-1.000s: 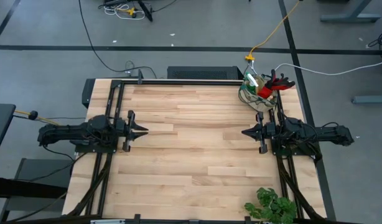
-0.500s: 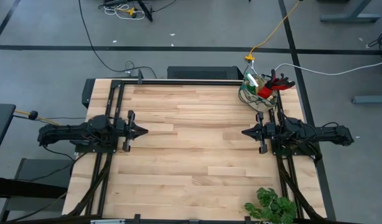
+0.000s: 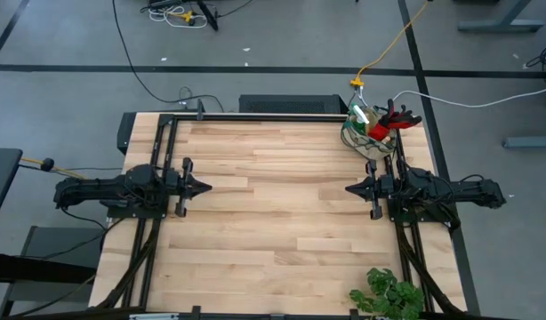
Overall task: Pick & Place Garden tools in Gardening bag
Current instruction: Return to Home Position
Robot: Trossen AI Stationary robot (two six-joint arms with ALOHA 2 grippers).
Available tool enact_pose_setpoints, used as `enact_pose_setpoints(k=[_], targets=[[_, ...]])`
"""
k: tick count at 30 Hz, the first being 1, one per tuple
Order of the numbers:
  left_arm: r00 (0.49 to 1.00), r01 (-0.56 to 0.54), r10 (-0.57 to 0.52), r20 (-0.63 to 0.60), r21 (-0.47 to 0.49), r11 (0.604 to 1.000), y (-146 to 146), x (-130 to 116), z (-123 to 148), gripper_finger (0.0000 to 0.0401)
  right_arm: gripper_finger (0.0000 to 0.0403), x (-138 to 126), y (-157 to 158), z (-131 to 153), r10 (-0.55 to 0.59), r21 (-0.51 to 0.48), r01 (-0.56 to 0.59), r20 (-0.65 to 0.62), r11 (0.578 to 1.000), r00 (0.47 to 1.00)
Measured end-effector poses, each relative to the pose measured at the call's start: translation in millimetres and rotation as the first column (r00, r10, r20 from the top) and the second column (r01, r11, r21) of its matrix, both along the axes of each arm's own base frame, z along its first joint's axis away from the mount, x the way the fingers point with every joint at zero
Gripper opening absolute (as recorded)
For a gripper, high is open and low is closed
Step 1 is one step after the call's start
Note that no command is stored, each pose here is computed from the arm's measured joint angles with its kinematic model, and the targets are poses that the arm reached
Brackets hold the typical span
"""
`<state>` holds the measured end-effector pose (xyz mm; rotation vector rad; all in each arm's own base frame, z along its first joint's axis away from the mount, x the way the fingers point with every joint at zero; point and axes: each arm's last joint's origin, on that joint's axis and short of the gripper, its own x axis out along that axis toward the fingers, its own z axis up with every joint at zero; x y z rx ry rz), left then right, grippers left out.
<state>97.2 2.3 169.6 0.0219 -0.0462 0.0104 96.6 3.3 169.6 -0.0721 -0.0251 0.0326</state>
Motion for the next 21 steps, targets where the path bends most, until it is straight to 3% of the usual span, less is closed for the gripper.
enact_pose_setpoints(k=[21], targets=[[1.000,0.001,-0.001,0.001,-0.004,1.000,0.0,0.1,0.2,0.0028,0.0002,0.0,0.0,0.1,0.000,0.000,0.000,0.000,1.000,1.000]])
